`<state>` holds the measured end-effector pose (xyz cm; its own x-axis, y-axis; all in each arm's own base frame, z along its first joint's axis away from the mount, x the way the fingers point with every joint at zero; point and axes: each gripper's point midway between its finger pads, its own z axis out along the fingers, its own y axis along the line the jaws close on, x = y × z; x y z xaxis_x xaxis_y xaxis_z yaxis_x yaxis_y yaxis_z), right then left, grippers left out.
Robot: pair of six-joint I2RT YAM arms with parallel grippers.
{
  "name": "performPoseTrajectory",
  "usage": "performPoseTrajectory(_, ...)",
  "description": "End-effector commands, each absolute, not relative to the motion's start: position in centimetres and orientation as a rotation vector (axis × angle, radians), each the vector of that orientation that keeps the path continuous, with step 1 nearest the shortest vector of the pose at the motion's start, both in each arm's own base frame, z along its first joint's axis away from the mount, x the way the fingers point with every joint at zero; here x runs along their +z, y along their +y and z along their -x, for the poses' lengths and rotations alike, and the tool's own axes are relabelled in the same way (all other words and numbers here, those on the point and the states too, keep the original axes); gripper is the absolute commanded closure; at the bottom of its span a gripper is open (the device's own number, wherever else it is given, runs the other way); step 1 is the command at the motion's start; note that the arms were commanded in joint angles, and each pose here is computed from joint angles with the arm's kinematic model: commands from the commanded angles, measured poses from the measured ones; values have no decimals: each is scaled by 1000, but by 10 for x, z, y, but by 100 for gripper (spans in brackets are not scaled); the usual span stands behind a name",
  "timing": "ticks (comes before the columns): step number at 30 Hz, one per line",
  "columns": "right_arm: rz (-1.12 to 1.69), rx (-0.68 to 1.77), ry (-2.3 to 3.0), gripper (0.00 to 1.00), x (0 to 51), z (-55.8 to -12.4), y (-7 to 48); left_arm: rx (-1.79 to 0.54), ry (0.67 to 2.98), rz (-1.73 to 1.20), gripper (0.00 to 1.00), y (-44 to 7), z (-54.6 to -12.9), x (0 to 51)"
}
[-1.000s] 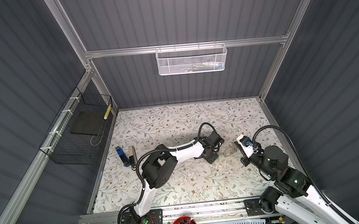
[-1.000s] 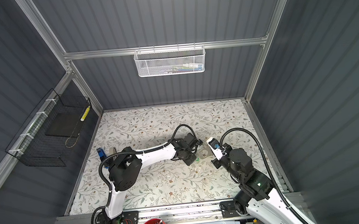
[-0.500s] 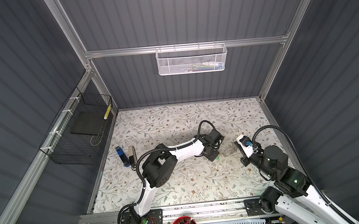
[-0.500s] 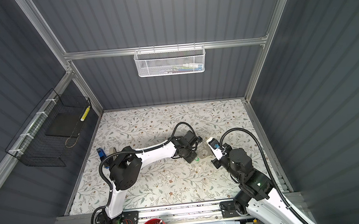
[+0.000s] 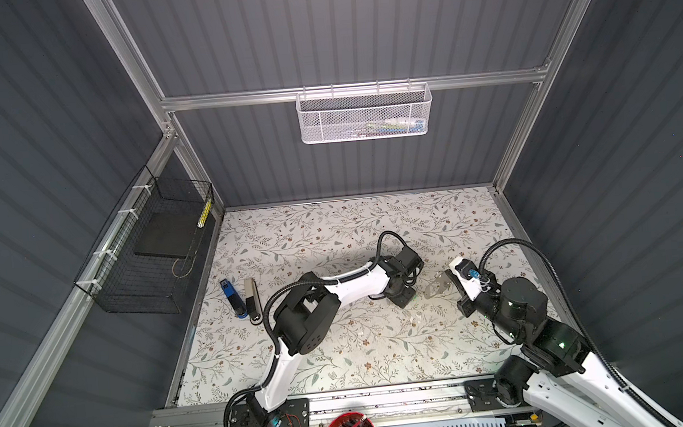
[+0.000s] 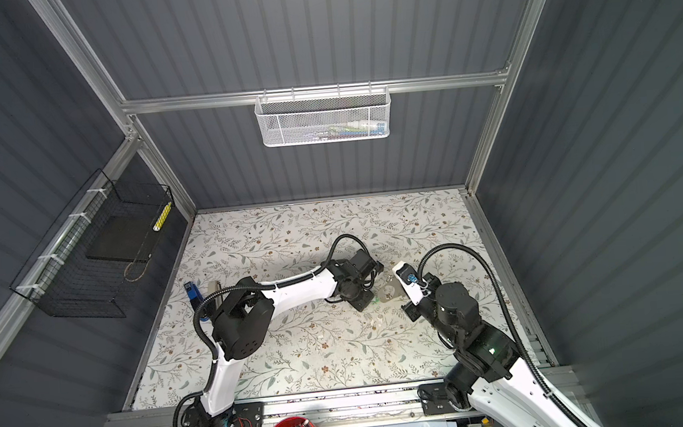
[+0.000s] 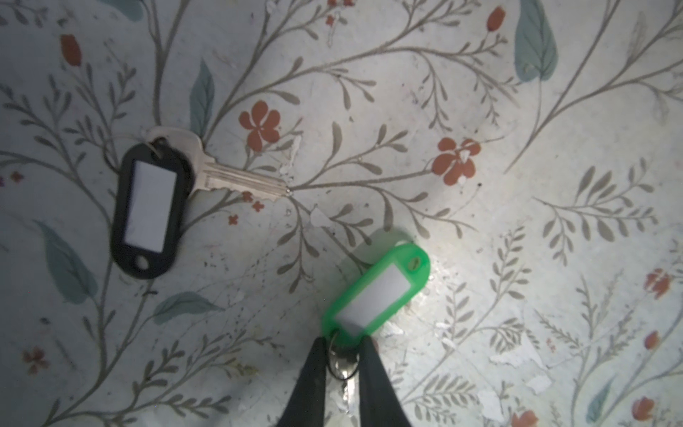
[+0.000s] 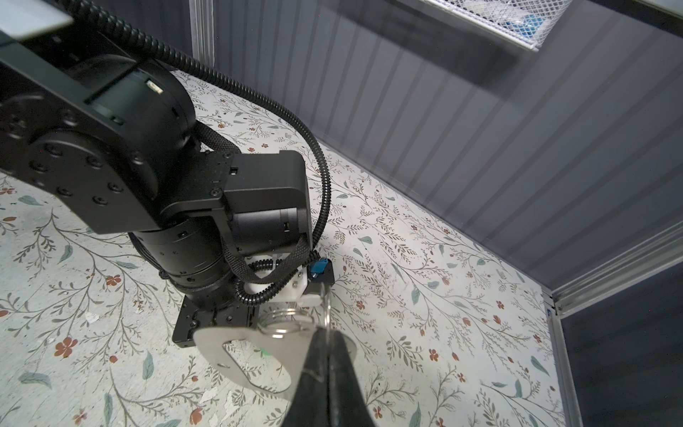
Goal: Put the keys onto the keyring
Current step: 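Close the left gripper on the green tag and lift the key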
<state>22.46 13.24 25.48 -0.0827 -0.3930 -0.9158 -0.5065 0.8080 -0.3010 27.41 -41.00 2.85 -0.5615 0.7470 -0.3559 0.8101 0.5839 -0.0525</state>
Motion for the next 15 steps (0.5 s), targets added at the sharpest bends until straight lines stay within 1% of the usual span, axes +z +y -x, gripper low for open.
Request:
performPoseTrajectory(1,693,107,1663,100,264,-227,133,-319,2544,-1281,86,-410,-274,28)
performPoseTrajectory(10,691,101,1666,100,263,-227,131,-376,2484,-1297,97,-410,-276,47)
performPoseTrajectory(15,688,100,1664,100,264,-226,131,-473,2358,-1331,100,-403,-276,77)
